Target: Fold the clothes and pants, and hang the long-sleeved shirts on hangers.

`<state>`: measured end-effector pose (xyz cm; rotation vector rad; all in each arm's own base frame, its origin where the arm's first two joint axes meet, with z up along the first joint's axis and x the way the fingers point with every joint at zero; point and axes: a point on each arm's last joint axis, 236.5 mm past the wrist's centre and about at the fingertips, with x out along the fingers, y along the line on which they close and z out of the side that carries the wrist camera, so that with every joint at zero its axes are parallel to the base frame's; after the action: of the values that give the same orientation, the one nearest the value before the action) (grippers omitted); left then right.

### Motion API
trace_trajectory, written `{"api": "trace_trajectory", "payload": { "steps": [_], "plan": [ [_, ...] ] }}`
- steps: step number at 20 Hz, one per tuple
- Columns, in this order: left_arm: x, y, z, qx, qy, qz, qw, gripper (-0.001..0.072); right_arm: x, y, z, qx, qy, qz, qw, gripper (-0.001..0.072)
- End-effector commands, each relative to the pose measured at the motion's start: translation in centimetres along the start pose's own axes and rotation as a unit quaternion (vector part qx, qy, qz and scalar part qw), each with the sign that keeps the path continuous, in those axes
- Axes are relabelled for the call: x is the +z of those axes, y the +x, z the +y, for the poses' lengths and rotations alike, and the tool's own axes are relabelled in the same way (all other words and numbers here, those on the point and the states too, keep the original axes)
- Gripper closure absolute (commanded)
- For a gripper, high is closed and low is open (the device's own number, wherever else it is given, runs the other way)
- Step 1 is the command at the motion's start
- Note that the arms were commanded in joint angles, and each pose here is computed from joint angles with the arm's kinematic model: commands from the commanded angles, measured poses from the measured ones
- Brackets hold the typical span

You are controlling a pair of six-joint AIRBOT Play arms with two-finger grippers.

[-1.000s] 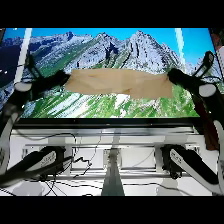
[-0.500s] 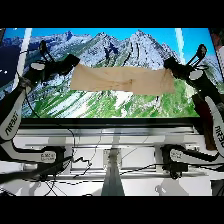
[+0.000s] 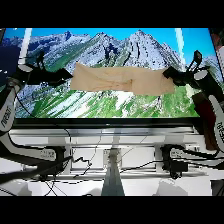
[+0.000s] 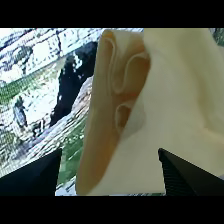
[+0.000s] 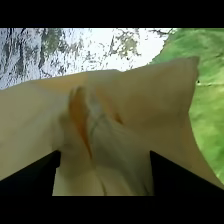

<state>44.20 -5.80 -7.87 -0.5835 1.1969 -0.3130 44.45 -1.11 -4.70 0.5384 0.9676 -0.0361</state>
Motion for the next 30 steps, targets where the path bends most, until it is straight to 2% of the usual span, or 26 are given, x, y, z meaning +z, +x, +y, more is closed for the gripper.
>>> {"api": "trace_trajectory", "payload": {
  "steps": [1, 2, 3, 4, 5, 6, 7, 8, 9, 10, 11, 14, 17, 21, 22, 23, 24, 25, 27, 29, 30],
  "plan": [
    [-2.4, 2.7, 0.0, -0.005, -0.004, 0.049, 0.999, 0.0017, -1.8, 0.3, 2.5, 0.018, -0.030, 0.033, 0.999, 0.0096],
    [-2.3, 3.7, -0.6, -0.008, -0.005, 0.044, 0.999, 0.0032, -1.8, 0.3, 3.8, 0.026, -0.042, 0.032, 0.998, 0.0099],
    [-1.7, 4.5, -1.4, -0.013, 0.006, 0.028, 1.000, 0.0114, -1.7, 0.3, 5.1, 0.034, -0.055, 0.029, 0.997, 0.0117],
    [-1.1, 4.9, -2.4, -0.018, 0.029, 0.010, 0.999, 0.0197, -1.5, 0.2, 6.7, 0.044, -0.069, 0.026, 0.996, 0.0213],
    [-0.3, 5.4, -3.6, -0.027, 0.041, -0.010, 0.999, 0.0259, -1.4, 0.1, 8.2, 0.053, -0.083, 0.022, 0.995, 0.0279],
    [0.3, 5.6, -4.7, -0.036, 0.038, -0.026, 0.998, 0.0340, -1.4, 0.2, 9.8, 0.063, -0.097, 0.021, 0.993, 0.0290],
    [0.6, 5.8, -5.7, -0.046, 0.035, -0.033, 0.998, 0.0537, -1.8, 0.4, 11.2, 0.072, -0.109, 0.024, 0.991, 0.0353],
    [0.7, 5.6, -6.7, -0.055, 0.043, -0.031, 0.997, 0.0687, -2.2, 0.8, 12.7, 0.081, -0.120, 0.029, 0.989, 0.0415],
    [0.7, 5.2, -7.8, -0.068, 0.053, -0.024, 0.996, 0.0694, -2.7, 1.1, 14.2, 0.090, -0.129, 0.033, 0.987, 0.0502],
    [0.5, 4.3, -9.3, -0.084, 0.067, -0.013, 0.994, 0.0695, -3.2, 1.4, 15.8, 0.100, -0.143, 0.034, 0.984, 0.0680],
    [0.3, 3.1, -10.7, -0.097, 0.086, -0.006, 0.992, 0.0695, -3.4, 1.6, 17.5, 0.110, -0.156, 0.027, 0.981, 0.0698],
    [-0.4, -2.6, -15.3, -0.137, 0.136, -0.009, 0.981, 0.0695, -4.8, 2.0, 22.8, 0.144, -0.177, 0.010, 0.974, 0.0698],
    [-2.8, -9.6, -19.6, -0.174, 0.195, -0.009, 0.965, 0.0694, -8.3, 2.9, 26.6, 0.166, -0.187, 0.037, 0.967, 0.0699],
    [-4.6, -17.3, -22.8, -0.182, 0.257, -0.060, 0.947, 0.0694, -12.4, 3.9, 31.0, 0.199, -0.184, 0.060, 0.961, 0.0698],
    [-4.6, -18.7, -23.3, -0.179, 0.266, -0.080, 0.944, 0.0694, -13.8, 4.1, 32.2, 0.210, -0.181, 0.068, 0.958, 0.0675],
    [-4.7, -19.6, -23.6, -0.177, 0.272, -0.091, 0.941, 0.0695, -15.1, 4.2, 33.3, 0.216, -0.191, 0.073, 0.955, 0.0462],
    [-4.6, -20.2, -23.6, -0.175, 0.275, -0.100, 0.940, 0.0694, -16.0, 4.3, 34.1, 0.221, -0.200, 0.073, 0.952, 0.0156],
    [-4.5, -20.7, -23.5, -0.170, 0.276, -0.107, 0.940, 0.0695, -16.4, 4.1, 34.6, 0.224, -0.207, 0.070, 0.950, 0.0106],
    [-4.0, -21.0, -22.2, -0.151, 0.272, -0.113, 0.944, 0.0694, -16.2, 4.0, 34.8, 0.226, -0.196, 0.067, 0.952, 0.0108],
    [-3.2, -21.2, -20.6, -0.129, 0.258, -0.119, 0.950, 0.0694, -15.7, 3.7, 34.8, 0.226, -0.182, 0.066, 0.955, 0.0169],
    [-2.8, -21.4, -19.6, -0.117, 0.253, -0.123, 0.952, 0.0694, -15.5, 3.5, 34.9, 0.228, -0.182, 0.062, 0.954, 0.0169]
  ]
}}
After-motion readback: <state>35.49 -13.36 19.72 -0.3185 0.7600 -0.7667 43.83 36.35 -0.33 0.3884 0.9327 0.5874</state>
